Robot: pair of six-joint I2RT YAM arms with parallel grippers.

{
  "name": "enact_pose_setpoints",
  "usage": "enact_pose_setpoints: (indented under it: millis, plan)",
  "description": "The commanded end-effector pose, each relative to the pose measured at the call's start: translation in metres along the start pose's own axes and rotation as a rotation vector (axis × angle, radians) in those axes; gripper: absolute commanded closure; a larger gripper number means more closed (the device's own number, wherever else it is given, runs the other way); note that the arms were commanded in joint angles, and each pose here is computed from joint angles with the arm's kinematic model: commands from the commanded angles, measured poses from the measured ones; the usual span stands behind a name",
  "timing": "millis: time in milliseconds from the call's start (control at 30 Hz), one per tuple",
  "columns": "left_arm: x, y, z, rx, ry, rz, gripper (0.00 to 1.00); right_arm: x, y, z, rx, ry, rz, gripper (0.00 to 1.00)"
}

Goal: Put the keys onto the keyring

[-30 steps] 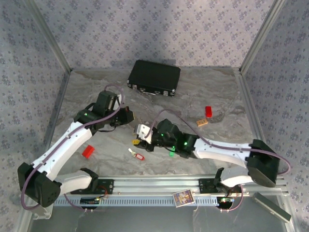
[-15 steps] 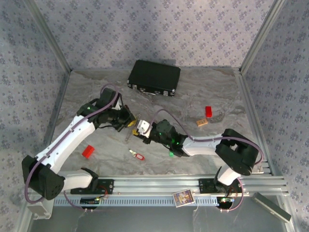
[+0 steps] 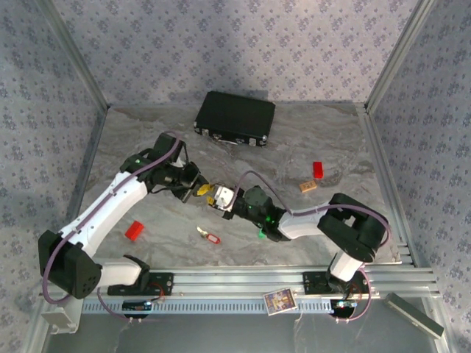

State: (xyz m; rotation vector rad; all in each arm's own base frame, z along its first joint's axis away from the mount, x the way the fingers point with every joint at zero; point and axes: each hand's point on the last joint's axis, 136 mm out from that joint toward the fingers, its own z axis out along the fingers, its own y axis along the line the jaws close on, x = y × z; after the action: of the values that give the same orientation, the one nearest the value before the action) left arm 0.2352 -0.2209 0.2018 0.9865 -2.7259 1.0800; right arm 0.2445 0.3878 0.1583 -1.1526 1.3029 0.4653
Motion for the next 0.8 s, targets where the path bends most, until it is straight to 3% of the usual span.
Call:
enact_pose_setpoints:
  millis: [0,200,767]
  plan:
    - [0.01,-0.005,-0.005,0.04,0.061,-0.1,1.0,-0.007,-0.001,-0.014,-0.005,-0.027,-0.055,0.76]
    - [0.012,-0.004,-0.01,0.065,0.052,-0.136,1.0,-0.028,-0.007,-0.026,0.022,-0.083,-0.041,0.78]
    - [0.018,0.006,-0.013,0.055,0.065,-0.158,1.0,-0.055,-0.003,-0.008,0.03,-0.143,-0.057,0.76]
